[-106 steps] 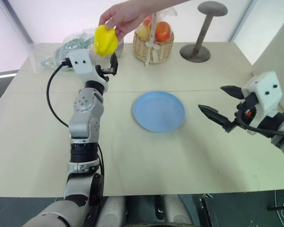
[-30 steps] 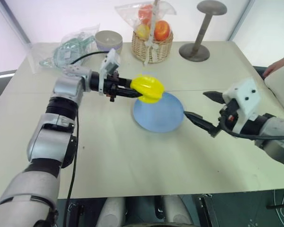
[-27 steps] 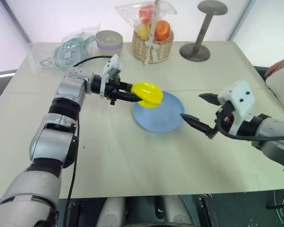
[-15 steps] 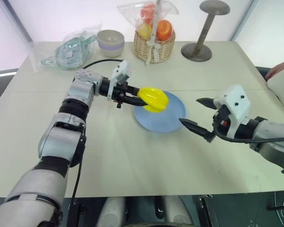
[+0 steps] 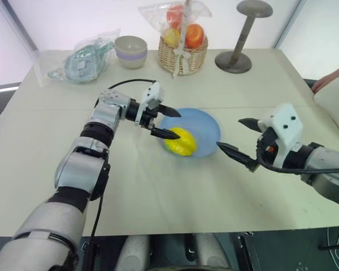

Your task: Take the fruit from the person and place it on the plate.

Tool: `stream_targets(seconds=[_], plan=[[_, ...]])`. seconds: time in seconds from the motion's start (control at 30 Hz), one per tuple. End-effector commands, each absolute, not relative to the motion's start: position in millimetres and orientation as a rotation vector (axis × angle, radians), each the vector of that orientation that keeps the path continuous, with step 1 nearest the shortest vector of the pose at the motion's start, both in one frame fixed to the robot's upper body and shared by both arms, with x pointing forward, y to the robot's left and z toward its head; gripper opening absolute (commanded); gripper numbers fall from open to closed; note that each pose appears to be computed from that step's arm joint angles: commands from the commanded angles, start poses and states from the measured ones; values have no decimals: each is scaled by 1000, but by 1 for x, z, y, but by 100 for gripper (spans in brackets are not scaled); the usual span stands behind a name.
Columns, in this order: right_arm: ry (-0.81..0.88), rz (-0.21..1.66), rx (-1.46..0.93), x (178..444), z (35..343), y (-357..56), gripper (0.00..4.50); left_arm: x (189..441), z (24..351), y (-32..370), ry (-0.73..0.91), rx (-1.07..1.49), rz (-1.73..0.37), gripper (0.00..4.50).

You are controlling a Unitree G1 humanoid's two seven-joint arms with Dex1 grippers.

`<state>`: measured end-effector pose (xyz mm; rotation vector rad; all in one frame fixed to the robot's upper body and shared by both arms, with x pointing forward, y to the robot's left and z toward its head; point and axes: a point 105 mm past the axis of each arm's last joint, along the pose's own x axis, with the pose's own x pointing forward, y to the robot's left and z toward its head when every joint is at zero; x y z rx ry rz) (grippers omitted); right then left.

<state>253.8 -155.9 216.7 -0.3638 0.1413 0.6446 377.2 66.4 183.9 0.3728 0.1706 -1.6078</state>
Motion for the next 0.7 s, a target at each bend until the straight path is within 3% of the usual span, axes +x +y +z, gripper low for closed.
stream_targets(seconds=[0.03, 0.27, 0.7], plan=[[99, 635, -387, 250, 227, -156, 450, 377, 220, 77, 62, 434, -1599, 446], [99, 634, -389, 251, 227, -158, 450, 378, 246, 101, -14, 465, -1511, 446], [96, 645, -412, 253, 231, -161, 450, 359, 250, 136, -14, 509, -1452, 446]])
